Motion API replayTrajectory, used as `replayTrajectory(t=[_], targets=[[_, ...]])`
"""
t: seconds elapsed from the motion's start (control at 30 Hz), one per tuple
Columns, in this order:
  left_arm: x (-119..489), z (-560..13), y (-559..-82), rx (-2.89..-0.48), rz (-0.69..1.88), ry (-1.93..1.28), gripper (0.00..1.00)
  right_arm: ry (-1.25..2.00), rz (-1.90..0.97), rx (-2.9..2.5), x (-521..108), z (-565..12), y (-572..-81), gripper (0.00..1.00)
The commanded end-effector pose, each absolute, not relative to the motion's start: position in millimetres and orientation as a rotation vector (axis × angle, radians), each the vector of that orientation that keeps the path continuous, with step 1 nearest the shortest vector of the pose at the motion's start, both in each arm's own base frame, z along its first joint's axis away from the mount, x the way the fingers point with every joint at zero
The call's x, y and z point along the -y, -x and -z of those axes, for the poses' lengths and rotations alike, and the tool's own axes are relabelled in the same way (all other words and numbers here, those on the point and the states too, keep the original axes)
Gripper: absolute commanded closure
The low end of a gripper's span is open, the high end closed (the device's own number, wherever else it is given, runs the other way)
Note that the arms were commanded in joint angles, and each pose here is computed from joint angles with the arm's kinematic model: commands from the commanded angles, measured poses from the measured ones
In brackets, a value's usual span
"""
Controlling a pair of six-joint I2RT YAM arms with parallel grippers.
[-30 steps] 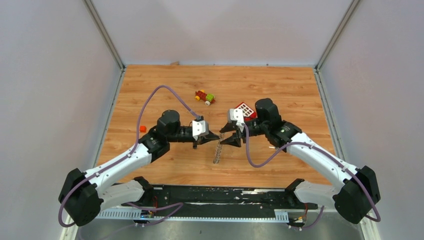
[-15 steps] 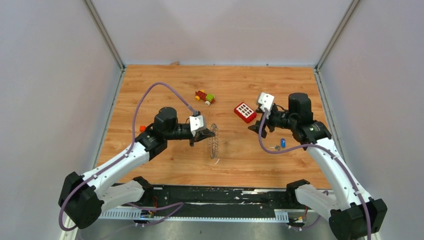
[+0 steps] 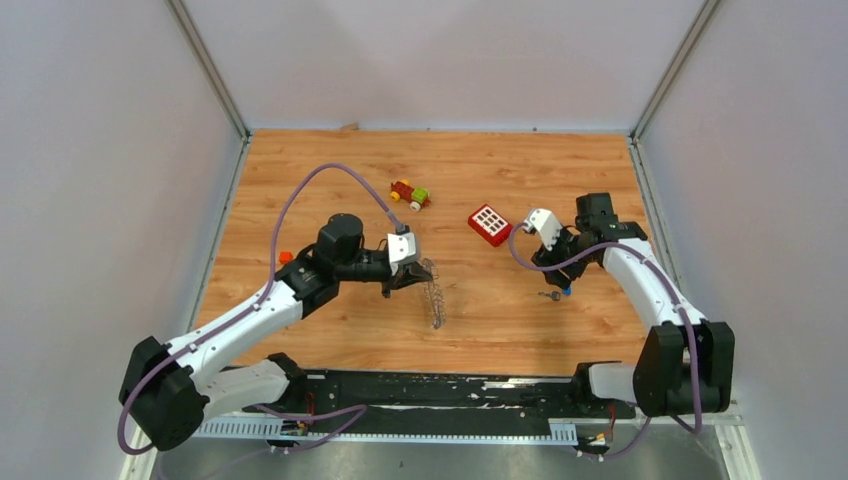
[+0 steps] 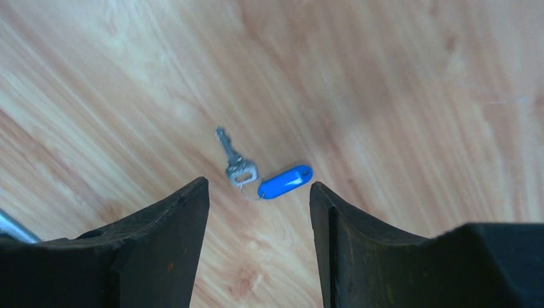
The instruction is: Put the keys on the keyring
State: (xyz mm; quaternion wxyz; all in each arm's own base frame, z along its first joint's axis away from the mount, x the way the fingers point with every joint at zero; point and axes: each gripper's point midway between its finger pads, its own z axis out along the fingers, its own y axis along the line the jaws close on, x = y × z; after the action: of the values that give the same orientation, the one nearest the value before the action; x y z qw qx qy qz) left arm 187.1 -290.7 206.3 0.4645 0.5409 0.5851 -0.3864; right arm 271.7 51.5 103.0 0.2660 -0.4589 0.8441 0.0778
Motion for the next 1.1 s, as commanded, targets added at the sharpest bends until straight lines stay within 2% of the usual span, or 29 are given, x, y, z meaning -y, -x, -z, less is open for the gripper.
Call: replayTrajectory(t=[0.0,0.23,0.57,0.93,1.07], targets=[[300,-230,-187,-1.371,0.944,-1.341,1.0,1.496,-0.143,-2.341,-27,-73,-248,0.42],[301,-226,-187,-1.379,0.943,-1.356,1.0,1.743,-0.071,-2.26,-13,-53,-238,0.38],[301,-222,-186,-1.389,0.948,-1.371,1.0,1.813,0.004,-2.192,-8,-38,-247,0.4],[301,-221,-186,-1.389,0.945,-1.373,1.0,1.858,0.01,-2.156,-9,-17,-250,0.54],[301,-220,-186,-1.393,0.947,-1.376,1.0,1.858,0.018,-2.149,-9,-14,-252,0.66]])
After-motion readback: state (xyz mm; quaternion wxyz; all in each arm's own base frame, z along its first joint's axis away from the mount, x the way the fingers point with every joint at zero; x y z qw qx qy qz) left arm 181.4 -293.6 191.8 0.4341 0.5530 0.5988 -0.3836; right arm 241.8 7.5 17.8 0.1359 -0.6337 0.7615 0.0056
